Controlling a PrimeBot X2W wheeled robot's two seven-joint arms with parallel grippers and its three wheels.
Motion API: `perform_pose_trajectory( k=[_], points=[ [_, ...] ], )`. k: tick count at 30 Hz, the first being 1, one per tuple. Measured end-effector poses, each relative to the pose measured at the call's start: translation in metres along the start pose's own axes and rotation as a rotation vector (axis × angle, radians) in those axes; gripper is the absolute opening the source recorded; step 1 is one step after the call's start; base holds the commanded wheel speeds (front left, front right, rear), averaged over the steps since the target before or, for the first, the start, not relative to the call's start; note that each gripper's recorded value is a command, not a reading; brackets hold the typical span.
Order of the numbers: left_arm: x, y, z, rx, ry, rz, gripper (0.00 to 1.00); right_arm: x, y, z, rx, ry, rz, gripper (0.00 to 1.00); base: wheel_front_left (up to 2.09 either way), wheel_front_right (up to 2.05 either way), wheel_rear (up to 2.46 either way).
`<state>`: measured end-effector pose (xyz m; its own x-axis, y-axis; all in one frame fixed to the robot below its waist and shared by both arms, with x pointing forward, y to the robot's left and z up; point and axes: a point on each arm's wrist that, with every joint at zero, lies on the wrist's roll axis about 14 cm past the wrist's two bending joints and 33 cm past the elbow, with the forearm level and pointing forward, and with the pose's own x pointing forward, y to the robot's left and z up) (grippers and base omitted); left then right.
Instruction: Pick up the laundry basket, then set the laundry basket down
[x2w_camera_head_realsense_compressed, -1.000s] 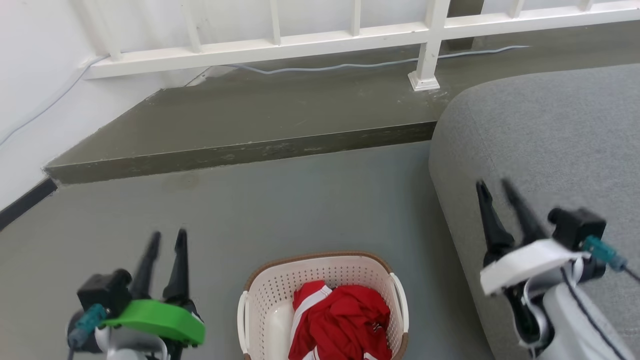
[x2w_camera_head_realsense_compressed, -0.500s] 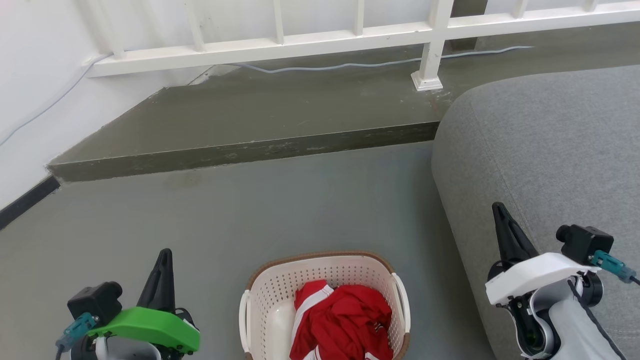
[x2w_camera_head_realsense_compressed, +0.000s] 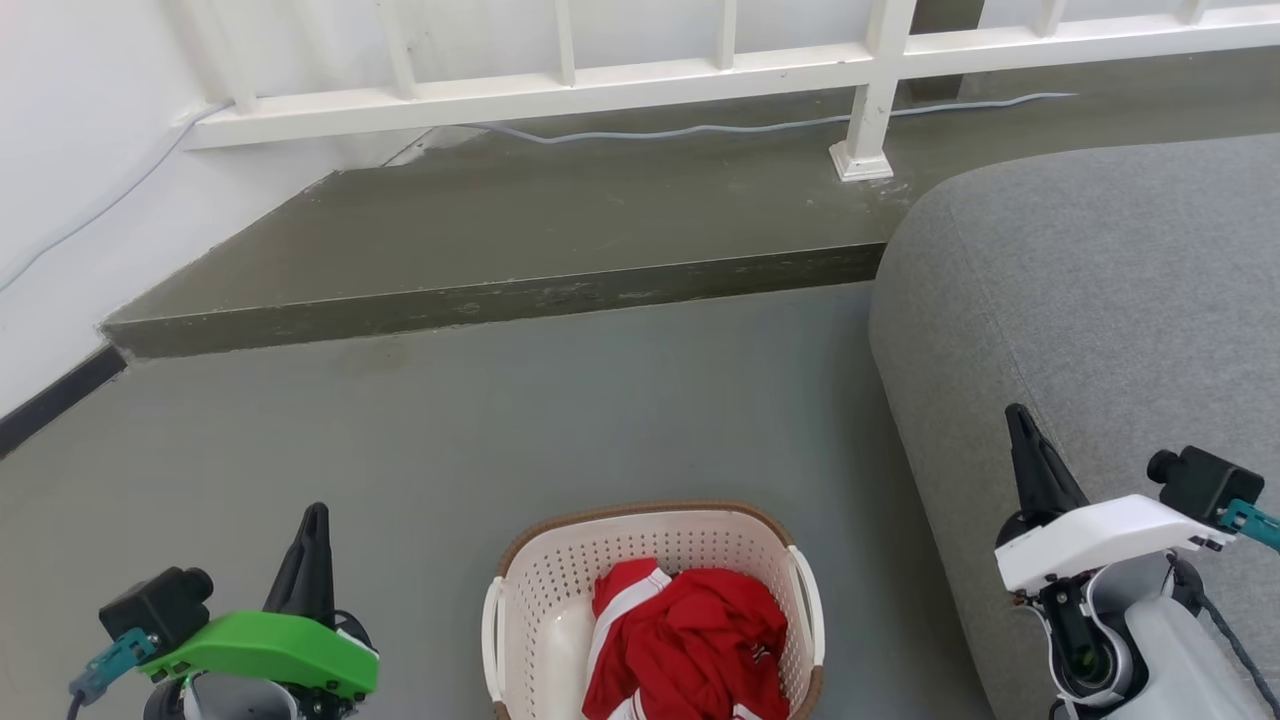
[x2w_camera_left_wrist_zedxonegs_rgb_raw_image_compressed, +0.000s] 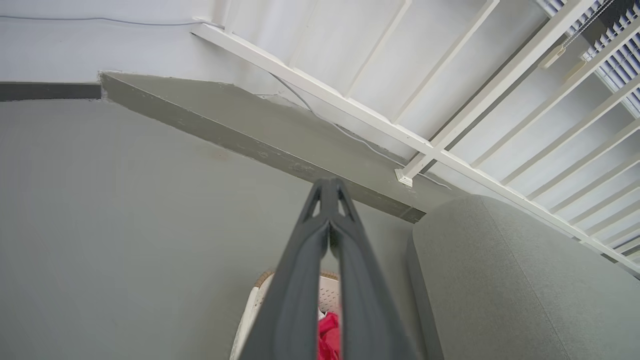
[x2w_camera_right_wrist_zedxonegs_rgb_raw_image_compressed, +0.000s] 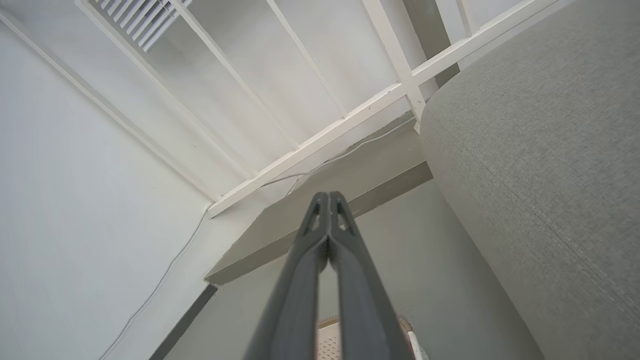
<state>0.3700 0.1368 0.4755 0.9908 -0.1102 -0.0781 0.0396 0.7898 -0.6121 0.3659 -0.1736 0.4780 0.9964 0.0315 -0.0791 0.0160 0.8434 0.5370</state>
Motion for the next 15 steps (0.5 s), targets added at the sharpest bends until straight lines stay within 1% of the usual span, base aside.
perform_pose_trajectory(
  k=[15],
  points=[
    [-0.001, 0.014, 0.003, -0.191, 0.011, 0.049, 0.00, 0.003, -0.010, 0.001, 0.210, 0.014, -0.048, 0.00, 0.00, 0.00, 0.00]
  ],
)
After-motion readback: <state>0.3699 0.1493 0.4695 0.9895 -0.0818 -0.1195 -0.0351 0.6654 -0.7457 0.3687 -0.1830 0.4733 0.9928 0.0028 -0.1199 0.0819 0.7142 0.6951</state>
